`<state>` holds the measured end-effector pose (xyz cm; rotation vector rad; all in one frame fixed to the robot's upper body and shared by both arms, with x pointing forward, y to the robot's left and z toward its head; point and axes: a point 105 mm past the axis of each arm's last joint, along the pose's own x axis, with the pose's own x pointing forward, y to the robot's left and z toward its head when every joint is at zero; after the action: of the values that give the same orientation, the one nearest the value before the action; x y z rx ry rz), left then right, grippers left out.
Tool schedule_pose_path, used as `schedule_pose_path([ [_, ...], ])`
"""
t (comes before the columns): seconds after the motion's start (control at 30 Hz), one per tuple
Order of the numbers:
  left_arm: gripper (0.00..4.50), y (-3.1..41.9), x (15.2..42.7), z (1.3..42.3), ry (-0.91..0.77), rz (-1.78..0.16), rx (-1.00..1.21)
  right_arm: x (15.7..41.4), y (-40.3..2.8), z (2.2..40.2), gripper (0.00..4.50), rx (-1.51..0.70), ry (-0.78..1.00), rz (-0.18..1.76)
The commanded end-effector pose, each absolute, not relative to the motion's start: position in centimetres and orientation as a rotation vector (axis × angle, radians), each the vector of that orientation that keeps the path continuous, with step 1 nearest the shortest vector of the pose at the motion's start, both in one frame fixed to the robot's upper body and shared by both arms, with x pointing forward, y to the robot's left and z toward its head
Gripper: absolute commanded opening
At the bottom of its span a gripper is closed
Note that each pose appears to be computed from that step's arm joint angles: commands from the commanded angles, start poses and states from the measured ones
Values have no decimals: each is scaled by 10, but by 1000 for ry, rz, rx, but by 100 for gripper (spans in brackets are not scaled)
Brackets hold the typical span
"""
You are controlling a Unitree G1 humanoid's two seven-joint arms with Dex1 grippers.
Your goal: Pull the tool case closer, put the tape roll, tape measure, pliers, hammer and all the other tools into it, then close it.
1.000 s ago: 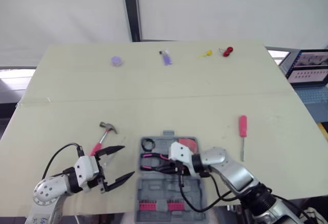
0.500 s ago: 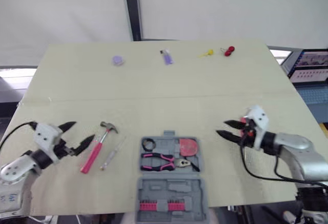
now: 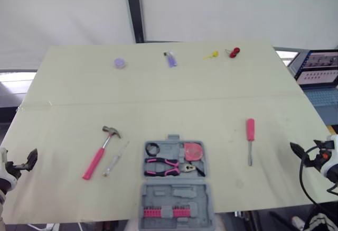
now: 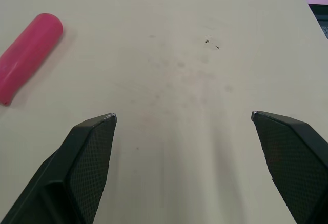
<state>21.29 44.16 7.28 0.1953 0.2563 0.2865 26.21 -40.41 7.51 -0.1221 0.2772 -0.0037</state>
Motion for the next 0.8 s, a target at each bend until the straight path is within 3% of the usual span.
schedule_pose_path([
  [0.03,450,446,210,83,232,294,230,265,-409,82,446,-158,258,-11],
  [0.17,450,439,216,87,217,242,249,270,-410,90,446,-160,233,0],
  [0.3,450,365,240,107,126,-159,206,278,-361,116,446,-83,246,287],
  [0.43,450,298,248,115,143,-526,297,277,-292,125,446,-134,318,598],
  [0.47,398,281,249,115,155,-619,297,276,-275,127,450,-168,326,673],
  [0.6,219,234,244,105,263,-888,322,269,-234,126,316,-260,380,869],
  [0.73,6,215,228,79,436,-1079,385,248,-198,102,106,-424,509,1070],
  [0.8,0,212,221,69,502,-1130,415,240,-190,89,14,-497,562,1124],
])
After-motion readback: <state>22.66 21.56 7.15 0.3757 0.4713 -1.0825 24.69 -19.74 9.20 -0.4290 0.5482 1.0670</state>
